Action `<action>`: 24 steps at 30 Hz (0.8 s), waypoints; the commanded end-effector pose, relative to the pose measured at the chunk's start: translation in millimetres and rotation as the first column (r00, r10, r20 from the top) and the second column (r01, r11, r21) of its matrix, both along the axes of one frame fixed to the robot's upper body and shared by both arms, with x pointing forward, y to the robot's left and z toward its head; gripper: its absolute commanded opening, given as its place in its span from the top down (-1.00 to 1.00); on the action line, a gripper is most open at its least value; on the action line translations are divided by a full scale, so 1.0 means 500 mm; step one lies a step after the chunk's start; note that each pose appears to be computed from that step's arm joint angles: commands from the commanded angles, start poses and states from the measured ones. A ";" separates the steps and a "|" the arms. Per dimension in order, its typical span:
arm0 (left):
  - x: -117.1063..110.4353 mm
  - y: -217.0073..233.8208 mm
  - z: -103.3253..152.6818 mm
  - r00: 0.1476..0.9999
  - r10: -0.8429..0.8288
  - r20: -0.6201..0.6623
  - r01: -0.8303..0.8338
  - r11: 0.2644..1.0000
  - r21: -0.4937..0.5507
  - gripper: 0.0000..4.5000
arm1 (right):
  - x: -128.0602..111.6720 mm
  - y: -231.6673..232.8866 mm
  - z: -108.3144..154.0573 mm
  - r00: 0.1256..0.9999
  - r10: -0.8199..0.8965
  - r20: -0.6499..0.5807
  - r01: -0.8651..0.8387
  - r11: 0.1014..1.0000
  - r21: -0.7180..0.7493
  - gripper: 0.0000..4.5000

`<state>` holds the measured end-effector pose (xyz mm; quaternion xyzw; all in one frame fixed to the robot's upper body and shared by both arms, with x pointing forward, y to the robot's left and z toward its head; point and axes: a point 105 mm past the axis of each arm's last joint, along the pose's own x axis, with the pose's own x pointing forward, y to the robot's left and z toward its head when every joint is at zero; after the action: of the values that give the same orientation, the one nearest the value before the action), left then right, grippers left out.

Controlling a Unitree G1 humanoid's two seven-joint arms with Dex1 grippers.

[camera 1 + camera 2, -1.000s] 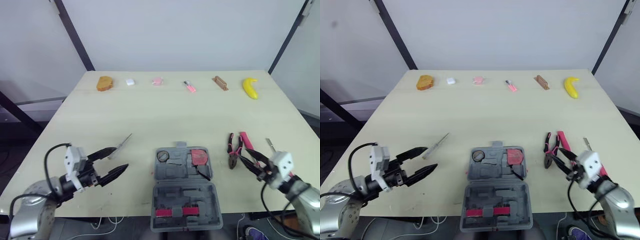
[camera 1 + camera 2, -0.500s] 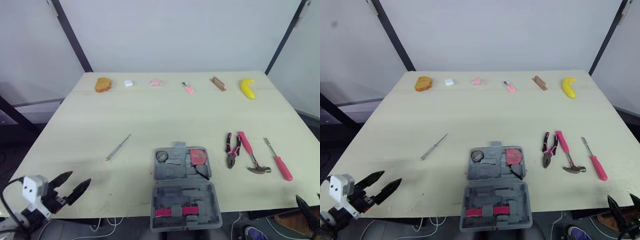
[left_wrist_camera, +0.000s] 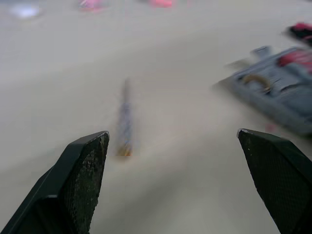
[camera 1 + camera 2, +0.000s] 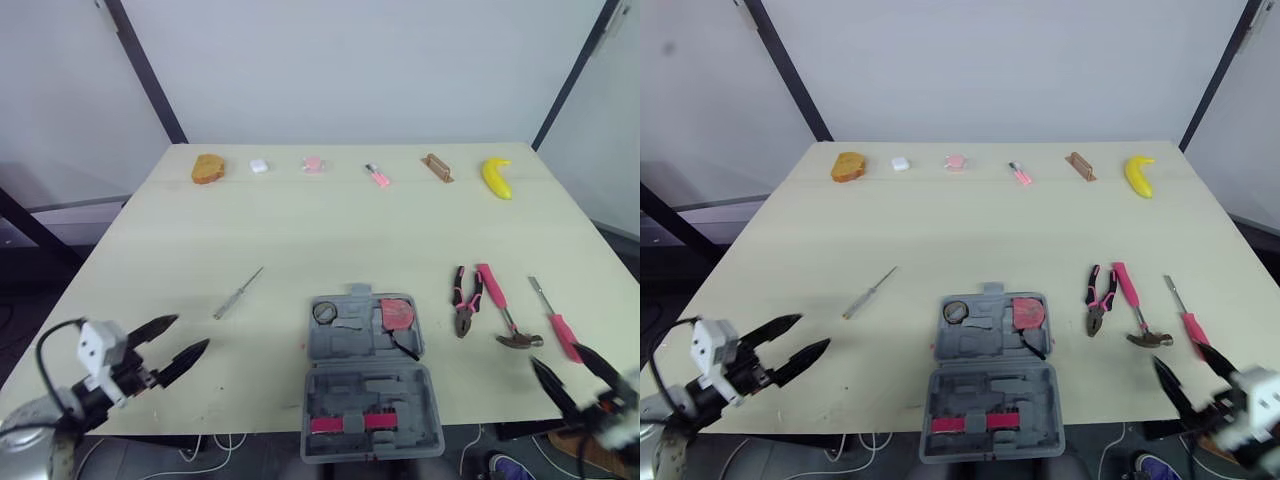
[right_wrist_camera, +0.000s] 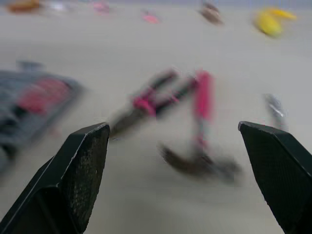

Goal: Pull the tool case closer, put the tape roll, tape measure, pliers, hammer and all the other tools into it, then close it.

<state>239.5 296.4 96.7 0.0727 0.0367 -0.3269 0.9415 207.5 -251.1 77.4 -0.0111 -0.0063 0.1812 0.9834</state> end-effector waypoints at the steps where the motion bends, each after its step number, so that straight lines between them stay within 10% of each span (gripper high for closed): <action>1: 0.017 -0.050 0.037 0.988 -0.149 0.036 0.147 0.988 0.038 -1.00 | 0.044 0.046 0.025 1.000 0.011 0.016 -0.011 1.000 -0.028 -0.97; 24: 0.025 -0.293 0.180 0.664 -0.743 0.078 0.729 0.668 0.149 -1.00 | 0.159 0.122 -0.112 0.916 -0.345 -0.205 0.338 0.939 -0.070 -0.97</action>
<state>256.0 154.2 175.2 0.1463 -0.0216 -0.6628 0.7340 285.7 -181.2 17.8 -0.0081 0.1149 0.0283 0.9929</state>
